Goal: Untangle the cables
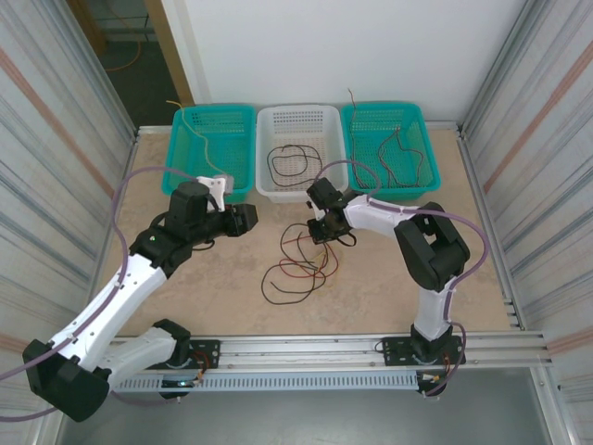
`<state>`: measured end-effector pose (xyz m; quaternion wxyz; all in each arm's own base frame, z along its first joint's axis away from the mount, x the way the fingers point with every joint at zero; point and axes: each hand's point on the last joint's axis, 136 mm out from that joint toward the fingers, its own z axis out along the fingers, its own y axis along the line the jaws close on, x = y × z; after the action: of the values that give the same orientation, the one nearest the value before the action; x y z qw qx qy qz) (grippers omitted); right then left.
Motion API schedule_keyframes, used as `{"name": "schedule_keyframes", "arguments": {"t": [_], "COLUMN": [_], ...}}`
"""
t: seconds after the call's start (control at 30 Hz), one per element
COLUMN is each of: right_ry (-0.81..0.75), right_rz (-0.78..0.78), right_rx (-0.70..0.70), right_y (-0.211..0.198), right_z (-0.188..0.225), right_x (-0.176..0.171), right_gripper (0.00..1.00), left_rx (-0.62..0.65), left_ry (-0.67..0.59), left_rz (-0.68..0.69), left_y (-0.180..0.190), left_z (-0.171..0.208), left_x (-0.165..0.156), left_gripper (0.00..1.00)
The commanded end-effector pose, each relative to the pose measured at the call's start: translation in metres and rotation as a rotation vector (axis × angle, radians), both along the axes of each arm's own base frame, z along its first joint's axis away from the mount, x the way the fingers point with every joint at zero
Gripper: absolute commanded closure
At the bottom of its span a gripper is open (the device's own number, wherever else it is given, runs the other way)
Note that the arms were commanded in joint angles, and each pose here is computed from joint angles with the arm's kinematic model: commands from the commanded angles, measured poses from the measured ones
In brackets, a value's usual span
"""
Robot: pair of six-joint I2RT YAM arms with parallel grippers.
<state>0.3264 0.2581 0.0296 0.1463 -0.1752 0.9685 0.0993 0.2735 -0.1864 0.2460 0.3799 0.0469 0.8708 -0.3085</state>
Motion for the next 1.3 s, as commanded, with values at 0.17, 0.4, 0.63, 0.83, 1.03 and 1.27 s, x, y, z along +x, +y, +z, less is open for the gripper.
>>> {"name": "schedule_keyframes", "arguments": {"t": [0.17, 0.4, 0.63, 0.83, 1.03, 1.27], "right_ry": [-0.216, -0.394, -0.558, -0.664, -0.729, -0.728], "right_rz": [0.087, 0.132, 0.154, 0.131, 0.175, 0.183], "right_rx": [0.07, 0.219, 0.39, 0.485, 0.617, 0.642], "right_y": [0.016, 0.025, 0.027, 0.019, 0.02, 0.021], "right_z": [0.09, 0.19, 0.284, 0.343, 0.385, 0.392], "right_x": [-0.02, -0.041, -0.049, -0.051, -0.065, -0.069], "right_gripper": [0.95, 1.0, 1.0, 1.0, 0.98, 0.98], "left_rx": [-0.025, -0.083, -0.207, -0.192, -0.245, -0.292], "left_ry": [-0.049, -0.107, -0.333, -0.397, -0.432, -0.44], "left_rz": [0.011, 0.001, -0.162, -0.142, -0.117, -0.161], "left_y": [0.0, -0.009, -0.045, -0.045, -0.044, -0.057], "left_z": [0.016, 0.032, 0.091, 0.106, 0.118, 0.132], "left_x": [0.008, 0.016, 0.008, 0.015, 0.017, 0.022], "left_gripper": [0.4, 0.32, 0.22, 0.21, 0.29, 0.73]}}
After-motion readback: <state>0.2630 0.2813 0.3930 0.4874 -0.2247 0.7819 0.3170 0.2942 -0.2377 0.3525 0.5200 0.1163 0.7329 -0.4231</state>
